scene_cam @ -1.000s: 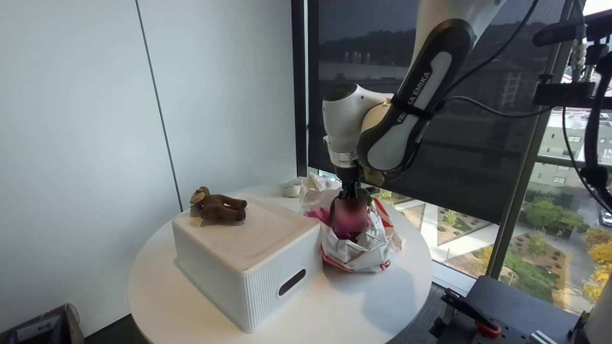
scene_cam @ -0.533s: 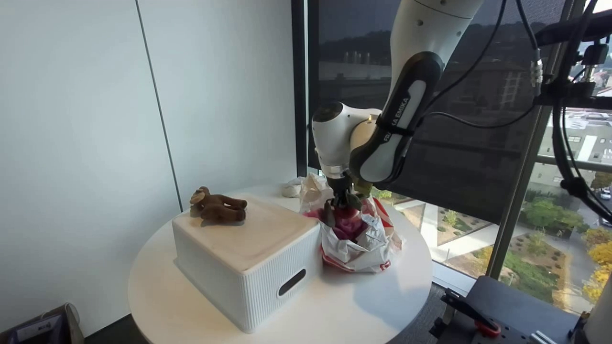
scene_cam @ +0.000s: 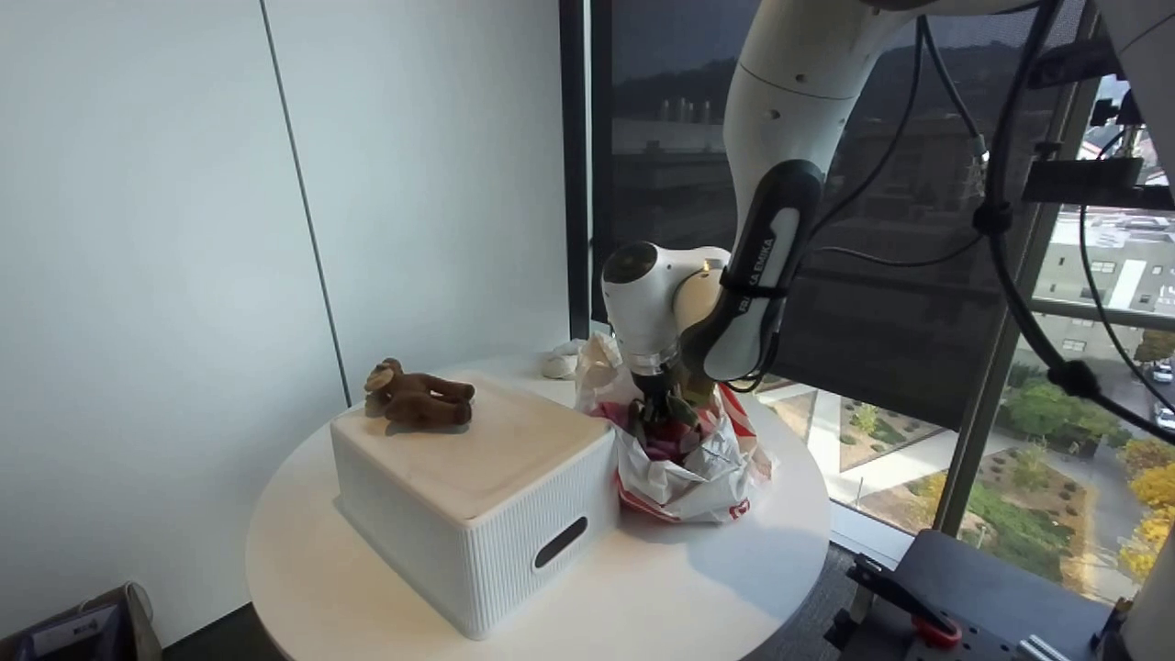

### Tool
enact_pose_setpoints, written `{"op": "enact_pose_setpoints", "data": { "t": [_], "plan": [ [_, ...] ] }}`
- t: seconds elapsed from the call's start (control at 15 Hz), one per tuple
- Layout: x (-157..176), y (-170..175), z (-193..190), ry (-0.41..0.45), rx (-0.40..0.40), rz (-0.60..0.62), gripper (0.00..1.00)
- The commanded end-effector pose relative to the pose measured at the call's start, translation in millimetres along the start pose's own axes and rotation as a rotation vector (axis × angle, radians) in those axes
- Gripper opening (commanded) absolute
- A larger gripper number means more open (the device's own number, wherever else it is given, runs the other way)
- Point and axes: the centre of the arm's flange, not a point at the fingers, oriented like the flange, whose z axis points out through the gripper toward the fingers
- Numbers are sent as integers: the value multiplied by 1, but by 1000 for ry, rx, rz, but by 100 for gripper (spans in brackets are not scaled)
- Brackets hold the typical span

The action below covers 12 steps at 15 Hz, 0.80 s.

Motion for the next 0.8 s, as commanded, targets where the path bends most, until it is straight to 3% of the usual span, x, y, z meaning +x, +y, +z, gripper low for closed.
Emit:
{"op": "enact_pose_setpoints", "data": {
  "t": [0.0, 0.2, 0.27, 0.33, 0.73],
  "plan": [
    [0, -6, 21, 18, -8, -10, 12],
    [-3, -8, 27, 25, -12, -15, 13],
    [-2, -8, 26, 28, -15, -5, 39],
    [-3, -7, 24, 36, -13, -6, 40],
    [-4, 6, -25, 63, 17, 24, 85]
  ]
}}
